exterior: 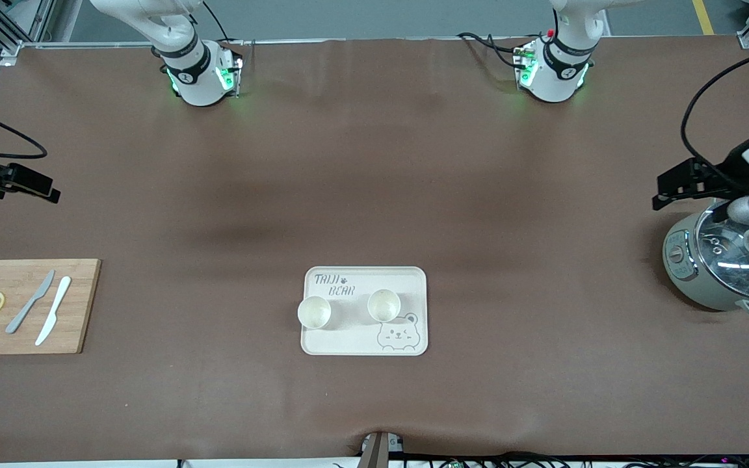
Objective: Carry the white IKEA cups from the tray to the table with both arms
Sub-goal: 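Reach the left gripper down to the cup on the tray, then grasp the cup with the left gripper while the right gripper reaches the other cup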
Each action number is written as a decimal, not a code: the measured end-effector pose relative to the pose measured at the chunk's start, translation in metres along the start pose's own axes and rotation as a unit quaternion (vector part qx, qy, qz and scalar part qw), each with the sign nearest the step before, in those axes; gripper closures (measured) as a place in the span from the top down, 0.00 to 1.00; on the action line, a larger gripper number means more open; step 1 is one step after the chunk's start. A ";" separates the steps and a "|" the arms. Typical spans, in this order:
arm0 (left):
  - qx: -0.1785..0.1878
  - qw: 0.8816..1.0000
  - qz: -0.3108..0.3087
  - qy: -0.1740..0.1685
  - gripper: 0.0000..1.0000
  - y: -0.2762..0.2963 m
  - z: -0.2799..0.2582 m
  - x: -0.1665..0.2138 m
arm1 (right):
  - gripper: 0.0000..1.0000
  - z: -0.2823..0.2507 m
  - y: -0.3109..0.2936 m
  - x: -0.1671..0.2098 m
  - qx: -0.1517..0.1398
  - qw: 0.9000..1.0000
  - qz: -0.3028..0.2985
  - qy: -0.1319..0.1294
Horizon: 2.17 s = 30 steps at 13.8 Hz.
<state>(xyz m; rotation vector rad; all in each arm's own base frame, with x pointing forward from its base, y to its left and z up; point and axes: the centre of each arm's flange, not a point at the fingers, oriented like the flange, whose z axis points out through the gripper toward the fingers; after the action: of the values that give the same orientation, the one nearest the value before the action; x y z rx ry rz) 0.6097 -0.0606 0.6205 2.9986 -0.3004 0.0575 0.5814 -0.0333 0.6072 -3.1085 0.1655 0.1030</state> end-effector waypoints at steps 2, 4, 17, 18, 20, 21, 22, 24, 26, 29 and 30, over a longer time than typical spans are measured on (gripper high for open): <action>-0.014 1.000 0.009 -0.015 1.00 0.018 0.020 0.008 | 1.00 0.000 0.000 0.000 0.000 1.000 0.000 0.001; -0.021 0.999 0.009 -0.031 1.00 0.057 0.053 0.022 | 1.00 0.000 0.000 0.000 0.000 1.000 0.000 0.000; 0.032 0.999 -0.011 0.016 1.00 0.316 0.331 0.073 | 1.00 0.081 -0.065 0.055 0.057 0.998 0.013 0.001; 0.026 0.999 -0.009 0.021 1.00 0.321 0.347 0.076 | 1.00 0.091 -0.073 0.060 0.066 0.998 0.024 -0.001; 0.015 0.999 -0.007 0.030 1.00 0.325 0.382 0.081 | 1.00 0.108 -0.087 0.069 0.081 0.996 0.033 0.000; 0.009 0.999 -0.007 0.037 1.00 0.323 0.398 0.084 | 1.00 0.117 -0.094 0.074 0.086 0.996 0.039 0.002; 0.006 0.999 -0.008 0.043 1.00 0.321 0.410 0.087 | 1.00 0.128 -0.101 0.079 0.090 0.995 0.046 0.005; 0.002 0.998 -0.011 0.056 1.00 0.315 0.421 0.093 | 1.00 0.151 -0.121 0.088 0.094 0.993 0.064 0.008; 0.005 0.998 -0.012 0.062 1.00 0.309 0.422 0.097 | 1.00 0.174 -0.146 0.094 0.093 0.992 0.084 0.013; 0.006 0.997 -0.016 0.077 1.00 0.302 0.419 0.103 | 1.00 0.207 -0.181 0.101 0.093 0.989 0.108 0.025; 0.007 0.996 -0.017 0.082 1.00 0.298 0.420 0.105 | 1.00 0.220 -0.192 0.103 0.093 0.989 0.115 0.029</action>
<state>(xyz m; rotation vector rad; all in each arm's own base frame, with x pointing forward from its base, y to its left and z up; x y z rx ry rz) 0.6635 -0.4257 0.2457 2.9880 -0.2322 0.3025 0.6897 0.1534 0.3856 -2.8953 0.5039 0.0004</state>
